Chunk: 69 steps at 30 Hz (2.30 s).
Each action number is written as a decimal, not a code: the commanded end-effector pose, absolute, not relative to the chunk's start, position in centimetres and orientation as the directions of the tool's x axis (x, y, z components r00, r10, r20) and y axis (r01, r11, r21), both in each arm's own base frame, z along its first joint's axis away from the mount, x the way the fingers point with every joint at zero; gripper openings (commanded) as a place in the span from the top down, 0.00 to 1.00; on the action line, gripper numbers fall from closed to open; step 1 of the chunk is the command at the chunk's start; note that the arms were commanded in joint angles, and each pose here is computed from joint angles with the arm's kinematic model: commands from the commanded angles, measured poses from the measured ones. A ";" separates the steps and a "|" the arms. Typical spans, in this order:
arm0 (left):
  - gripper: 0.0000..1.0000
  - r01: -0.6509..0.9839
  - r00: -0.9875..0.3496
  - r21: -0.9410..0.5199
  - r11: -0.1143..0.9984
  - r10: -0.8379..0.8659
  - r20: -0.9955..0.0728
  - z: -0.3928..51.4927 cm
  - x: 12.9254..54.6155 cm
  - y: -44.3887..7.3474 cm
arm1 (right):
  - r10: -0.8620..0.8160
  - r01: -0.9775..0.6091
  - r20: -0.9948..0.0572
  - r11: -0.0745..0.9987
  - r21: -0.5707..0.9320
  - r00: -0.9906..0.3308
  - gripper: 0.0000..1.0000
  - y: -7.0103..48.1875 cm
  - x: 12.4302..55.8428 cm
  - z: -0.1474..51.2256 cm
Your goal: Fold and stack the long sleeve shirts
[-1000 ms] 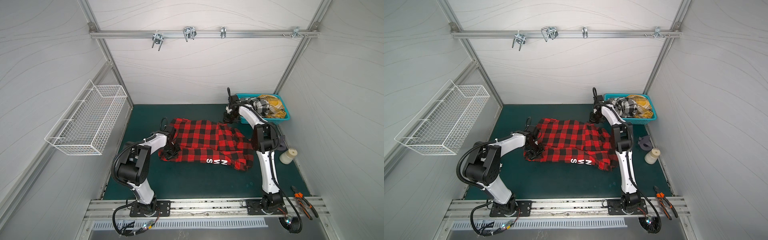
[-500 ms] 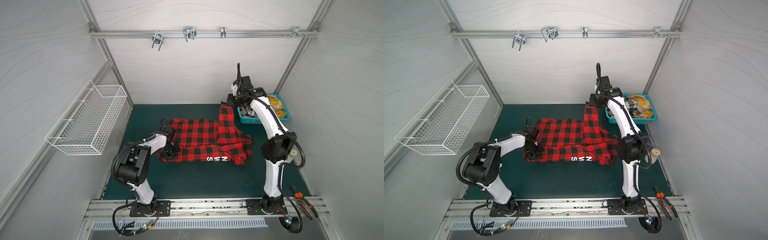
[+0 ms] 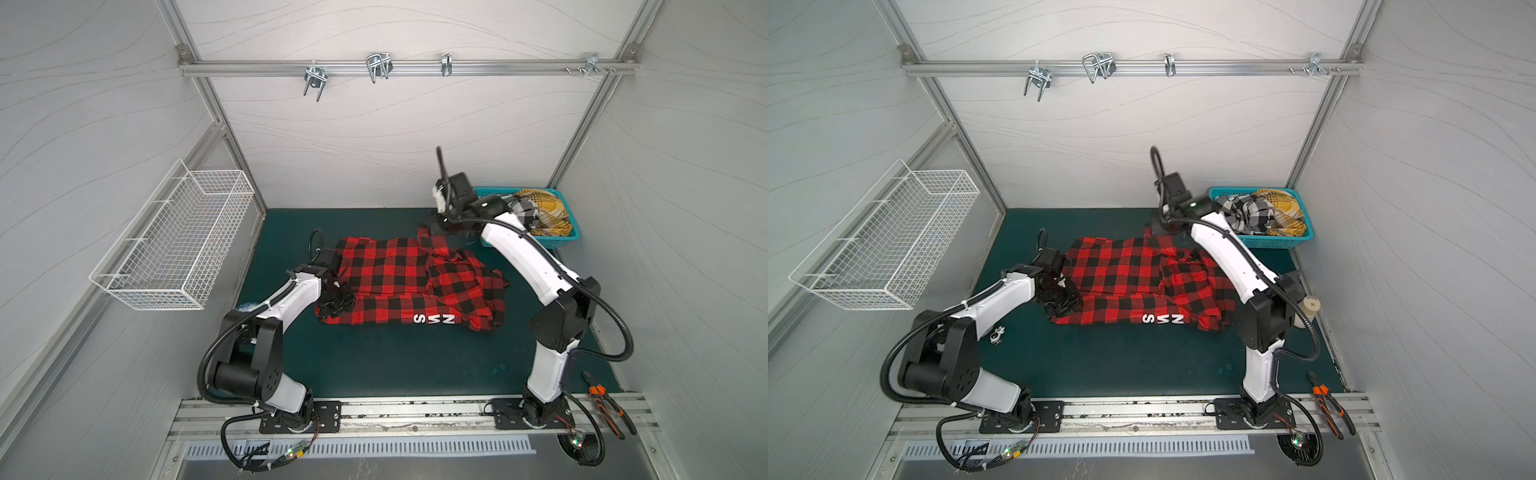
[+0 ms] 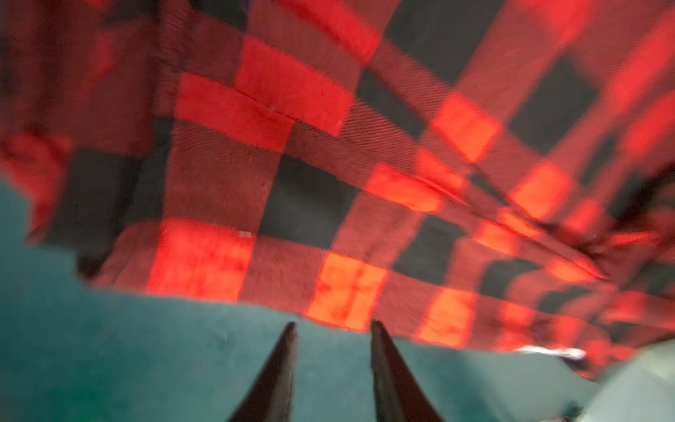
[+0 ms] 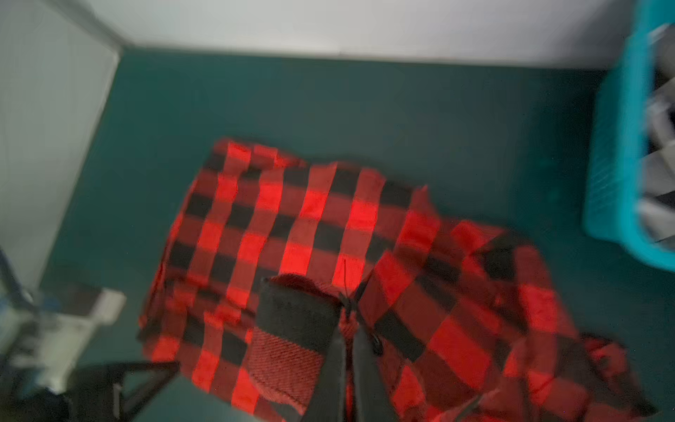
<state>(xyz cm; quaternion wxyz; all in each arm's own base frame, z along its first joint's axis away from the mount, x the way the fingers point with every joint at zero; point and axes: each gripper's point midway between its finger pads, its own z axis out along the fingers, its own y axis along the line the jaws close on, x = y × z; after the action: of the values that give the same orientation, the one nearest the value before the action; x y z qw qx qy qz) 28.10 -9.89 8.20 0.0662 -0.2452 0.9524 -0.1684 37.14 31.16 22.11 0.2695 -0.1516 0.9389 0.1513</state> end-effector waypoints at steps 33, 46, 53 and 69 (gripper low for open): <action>0.46 -0.494 -0.869 -0.418 0.762 -0.428 0.247 6.4 21.0 -24.7 | 0.123 0.088 -0.057 0.901 0.424 -0.991 0.53 20.0 26.7 9.6; 0.54 -0.538 -0.843 -0.370 0.757 -0.483 0.238 4.9 22.5 -25.1 | 0.122 0.093 -0.041 0.902 0.422 -0.992 0.58 19.5 25.8 8.4; 0.63 -0.542 -0.840 -0.337 0.769 -0.484 0.246 3.7 22.4 -25.0 | 0.122 0.093 -0.045 0.906 0.413 -0.992 0.58 19.3 25.8 8.4; 1.00 -0.353 -0.934 -0.315 0.881 -0.353 0.060 9.7 24.4 -22.9 | 0.142 0.105 -0.052 0.895 0.434 -0.989 0.56 18.7 25.8 9.5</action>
<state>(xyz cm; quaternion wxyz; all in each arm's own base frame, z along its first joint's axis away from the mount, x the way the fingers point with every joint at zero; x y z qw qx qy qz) 22.93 -24.37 5.13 -0.0627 -0.2328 0.9546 -0.1752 25.94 19.29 8.38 0.0334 0.0597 0.9750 0.2116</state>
